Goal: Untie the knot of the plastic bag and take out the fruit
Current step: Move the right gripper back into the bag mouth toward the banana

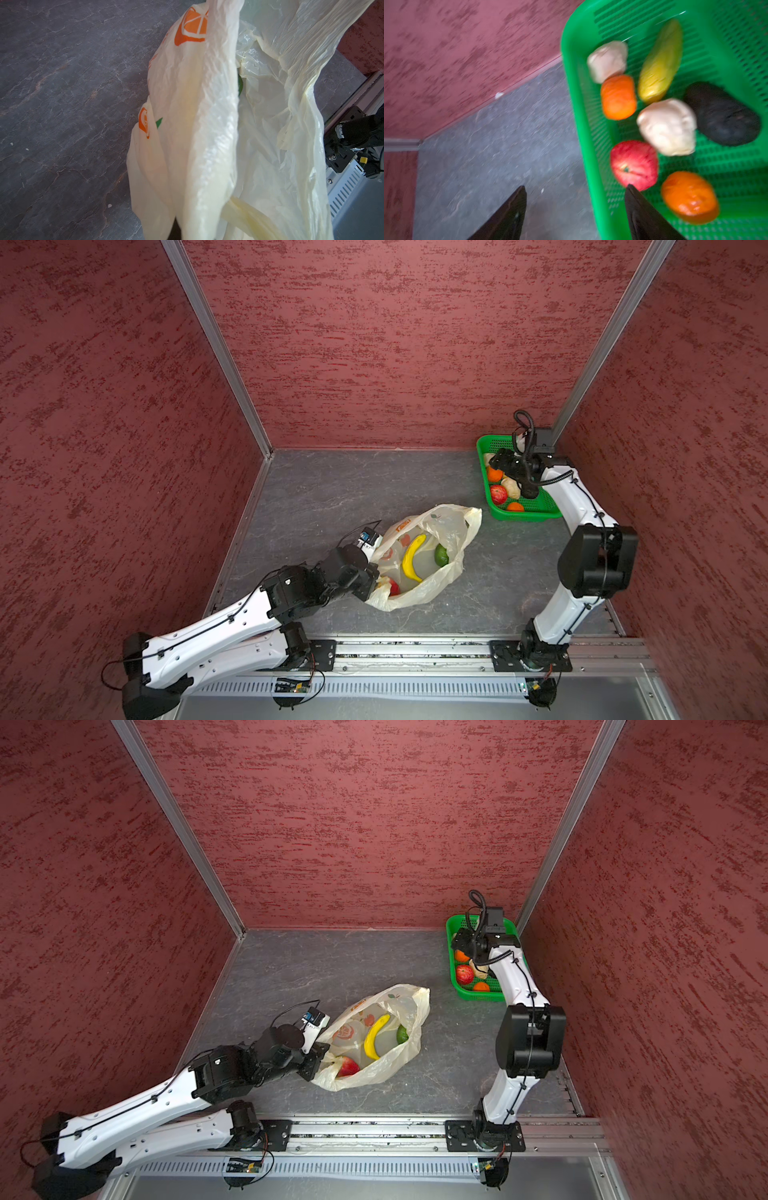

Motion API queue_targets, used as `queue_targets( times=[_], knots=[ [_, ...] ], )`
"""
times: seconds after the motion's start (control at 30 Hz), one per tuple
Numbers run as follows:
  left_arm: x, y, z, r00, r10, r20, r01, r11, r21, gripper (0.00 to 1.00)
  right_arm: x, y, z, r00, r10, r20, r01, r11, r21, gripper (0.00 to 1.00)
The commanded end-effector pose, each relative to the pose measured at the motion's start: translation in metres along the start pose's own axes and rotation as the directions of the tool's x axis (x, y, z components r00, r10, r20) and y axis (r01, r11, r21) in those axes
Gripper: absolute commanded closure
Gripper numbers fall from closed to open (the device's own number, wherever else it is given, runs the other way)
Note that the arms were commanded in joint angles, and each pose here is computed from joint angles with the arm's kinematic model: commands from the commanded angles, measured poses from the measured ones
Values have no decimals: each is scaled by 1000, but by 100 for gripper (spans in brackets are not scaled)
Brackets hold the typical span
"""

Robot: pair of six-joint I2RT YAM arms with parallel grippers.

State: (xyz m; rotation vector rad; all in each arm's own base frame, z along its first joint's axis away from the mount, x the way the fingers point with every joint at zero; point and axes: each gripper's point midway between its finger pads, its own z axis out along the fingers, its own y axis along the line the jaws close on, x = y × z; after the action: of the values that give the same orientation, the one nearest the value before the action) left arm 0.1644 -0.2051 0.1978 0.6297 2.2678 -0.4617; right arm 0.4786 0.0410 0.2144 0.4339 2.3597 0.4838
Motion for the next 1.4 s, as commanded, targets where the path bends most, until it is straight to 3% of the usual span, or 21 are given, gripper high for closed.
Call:
queue_targets(
  times=[0.0, 0.4, 0.7, 0.97, 1.23, 1.37],
  knots=[
    [-17, -3, -2, 998, 13, 68, -13, 1000, -1, 100, 29, 35, -23, 1000, -17, -22, 15, 996, -93, 24],
    [-30, -11, 3, 994, 47, 96, -49, 999, 17, 100, 80, 136, -149, 990, -138, -2, 130, 940, -317, 18],
    [-37, -12, 6, 992, 53, 111, -55, 998, 19, 100, 147, 197, -193, 957, -283, -63, 226, 865, -449, 17],
    [-38, -8, 3, 992, 41, 121, -42, 999, 10, 100, 224, 226, -193, 890, -439, -124, 335, 813, -477, 17],
    [-38, -4, 3, 992, 26, 124, -27, 1000, 7, 100, 297, 194, -156, 779, -597, -192, 496, 774, -394, 17],
    [-36, -4, 4, 993, 25, 119, -26, 1000, 12, 100, 318, 175, -137, 750, -626, -216, 531, 763, -367, 17]
  ],
)
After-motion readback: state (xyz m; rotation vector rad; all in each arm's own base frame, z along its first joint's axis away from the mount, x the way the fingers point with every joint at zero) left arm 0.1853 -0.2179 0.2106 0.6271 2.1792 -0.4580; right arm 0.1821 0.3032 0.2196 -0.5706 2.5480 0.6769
